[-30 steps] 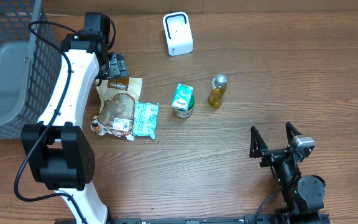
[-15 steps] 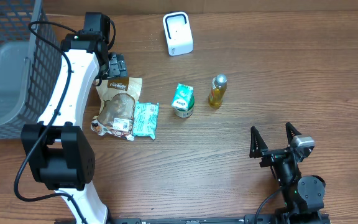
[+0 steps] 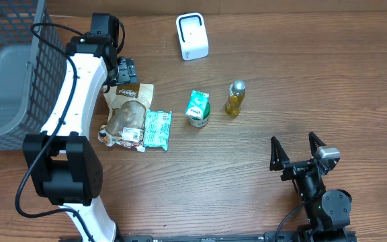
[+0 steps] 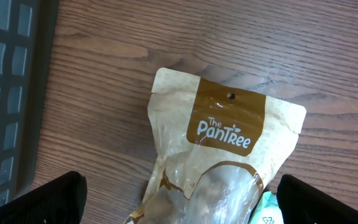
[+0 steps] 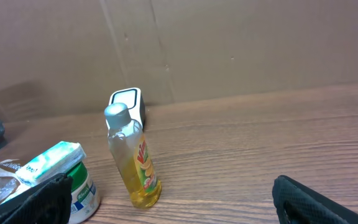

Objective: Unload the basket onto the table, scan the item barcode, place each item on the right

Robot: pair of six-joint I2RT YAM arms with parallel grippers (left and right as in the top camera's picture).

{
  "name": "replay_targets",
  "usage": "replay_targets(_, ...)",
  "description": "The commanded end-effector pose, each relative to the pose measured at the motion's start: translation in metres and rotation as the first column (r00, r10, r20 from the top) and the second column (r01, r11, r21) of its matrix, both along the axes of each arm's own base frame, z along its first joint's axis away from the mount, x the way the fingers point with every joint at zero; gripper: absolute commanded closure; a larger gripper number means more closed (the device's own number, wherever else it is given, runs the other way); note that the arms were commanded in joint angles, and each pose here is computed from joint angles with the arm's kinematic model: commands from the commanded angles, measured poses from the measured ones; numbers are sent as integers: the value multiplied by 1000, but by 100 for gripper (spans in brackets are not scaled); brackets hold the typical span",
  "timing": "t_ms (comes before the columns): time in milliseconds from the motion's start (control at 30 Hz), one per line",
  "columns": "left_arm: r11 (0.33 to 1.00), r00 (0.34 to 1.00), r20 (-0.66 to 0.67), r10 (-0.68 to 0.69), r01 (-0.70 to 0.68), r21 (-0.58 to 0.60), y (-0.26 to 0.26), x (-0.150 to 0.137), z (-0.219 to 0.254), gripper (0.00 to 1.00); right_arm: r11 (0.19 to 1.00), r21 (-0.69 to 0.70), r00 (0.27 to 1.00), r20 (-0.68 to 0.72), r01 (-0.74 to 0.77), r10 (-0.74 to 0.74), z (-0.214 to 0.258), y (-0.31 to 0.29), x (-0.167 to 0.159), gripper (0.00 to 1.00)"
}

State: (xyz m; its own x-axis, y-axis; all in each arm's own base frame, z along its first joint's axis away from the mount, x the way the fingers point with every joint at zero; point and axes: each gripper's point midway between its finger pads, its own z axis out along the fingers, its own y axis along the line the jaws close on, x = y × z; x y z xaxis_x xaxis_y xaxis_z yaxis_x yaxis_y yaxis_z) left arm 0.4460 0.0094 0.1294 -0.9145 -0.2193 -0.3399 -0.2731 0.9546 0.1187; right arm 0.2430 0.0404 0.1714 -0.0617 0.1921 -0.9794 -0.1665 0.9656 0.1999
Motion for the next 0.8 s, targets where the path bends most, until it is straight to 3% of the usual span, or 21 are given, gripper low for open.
replay_targets(0, 1000, 1000, 19, 2, -2, 19, 2, 3, 7, 1, 1000, -4, 1000, 4, 9, -9, -2, -2, 0, 0)
replay_targets(767, 1000, 1000, 19, 2, -2, 19, 2, 3, 7, 0, 1000, 30, 1000, 2, 4, -5, 14, -1, -4, 0)
